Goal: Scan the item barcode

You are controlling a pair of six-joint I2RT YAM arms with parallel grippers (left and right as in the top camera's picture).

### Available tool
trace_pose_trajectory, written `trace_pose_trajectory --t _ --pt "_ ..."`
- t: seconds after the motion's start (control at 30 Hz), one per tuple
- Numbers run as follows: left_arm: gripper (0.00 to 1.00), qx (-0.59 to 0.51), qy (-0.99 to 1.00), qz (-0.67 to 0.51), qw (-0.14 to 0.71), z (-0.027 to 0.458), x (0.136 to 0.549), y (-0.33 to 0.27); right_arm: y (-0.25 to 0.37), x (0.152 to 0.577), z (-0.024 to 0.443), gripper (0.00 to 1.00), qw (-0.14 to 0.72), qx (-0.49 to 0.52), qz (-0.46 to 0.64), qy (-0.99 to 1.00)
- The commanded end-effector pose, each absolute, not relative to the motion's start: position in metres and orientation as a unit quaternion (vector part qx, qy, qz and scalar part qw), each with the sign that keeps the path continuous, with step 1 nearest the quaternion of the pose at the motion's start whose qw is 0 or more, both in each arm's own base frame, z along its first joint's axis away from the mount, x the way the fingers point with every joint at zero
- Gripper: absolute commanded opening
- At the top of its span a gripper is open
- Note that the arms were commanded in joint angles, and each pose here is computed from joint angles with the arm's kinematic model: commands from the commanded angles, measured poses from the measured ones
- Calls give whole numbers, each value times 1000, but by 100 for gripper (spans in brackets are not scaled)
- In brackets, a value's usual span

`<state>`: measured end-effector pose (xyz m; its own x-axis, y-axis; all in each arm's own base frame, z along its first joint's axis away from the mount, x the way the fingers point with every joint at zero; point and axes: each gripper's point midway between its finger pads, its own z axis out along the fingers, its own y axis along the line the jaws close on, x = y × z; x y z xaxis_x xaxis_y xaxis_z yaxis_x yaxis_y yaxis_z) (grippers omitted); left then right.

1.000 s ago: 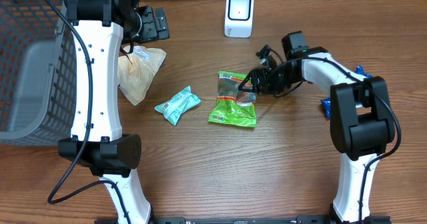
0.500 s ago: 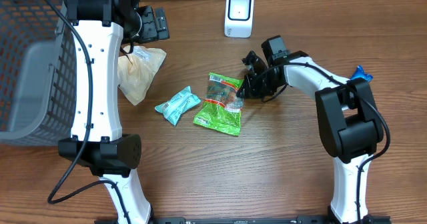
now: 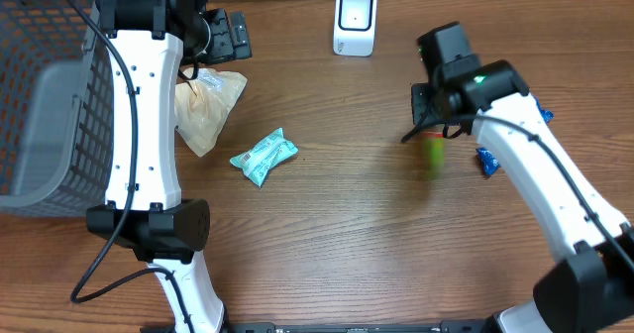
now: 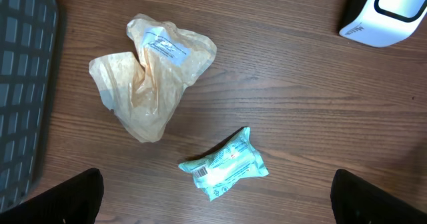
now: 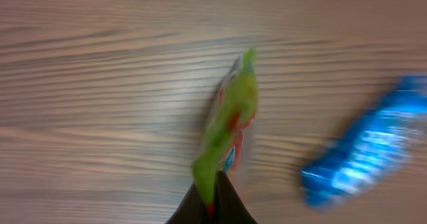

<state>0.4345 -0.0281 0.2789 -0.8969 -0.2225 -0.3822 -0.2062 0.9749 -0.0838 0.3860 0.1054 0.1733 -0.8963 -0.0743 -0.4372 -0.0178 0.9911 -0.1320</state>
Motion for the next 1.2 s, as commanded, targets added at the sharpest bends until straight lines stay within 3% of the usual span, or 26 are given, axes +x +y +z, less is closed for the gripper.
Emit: trace_pose_trajectory --t 0.0,0.17,0.27,0.3,0.37,0.4,0.43,0.47,0.63,0.73,0.8,0.9,1.0,1.17 --pt "100 -108 973 -22 203 284 432 -28 89 393 205 4 297 -22 -232 926" --pt "100 -108 973 -22 203 284 432 -28 139 399 181 4 306 -75 -224 922" --pt "100 -107 973 -22 203 284 432 -28 184 401 137 7 285 -116 -189 933" --pt "100 -108 973 -22 203 284 432 -28 199 399 122 12 268 -139 -168 938" --pt "100 -108 973 -22 203 284 432 -28 230 388 92 38 227 -190 -109 949" --pt "100 -108 973 -22 203 284 432 -28 242 382 84 40 213 -210 -86 951" --pt "100 -108 973 -22 203 284 432 -28 253 375 78 35 199 -227 -61 951" --pt "100 -108 973 -22 203 284 432 -28 271 365 74 17 189 -242 -25 951" --pt "100 -108 973 -22 203 284 432 -28 287 367 94 14 211 -224 10 951" --pt "100 -108 973 -22 203 284 432 -28 273 375 115 43 211 -125 35 969" --pt "100 -108 973 -22 203 284 432 -28 259 373 122 68 182 -33 68 980" --pt "100 -108 973 -22 203 284 432 -28 238 362 119 89 99 99 116 983" --pt "100 -107 973 -22 203 284 432 -28 218 355 106 100 40 143 135 980" --pt "100 -108 973 -22 203 284 432 -28 220 342 80 100 -15 179 179 967"
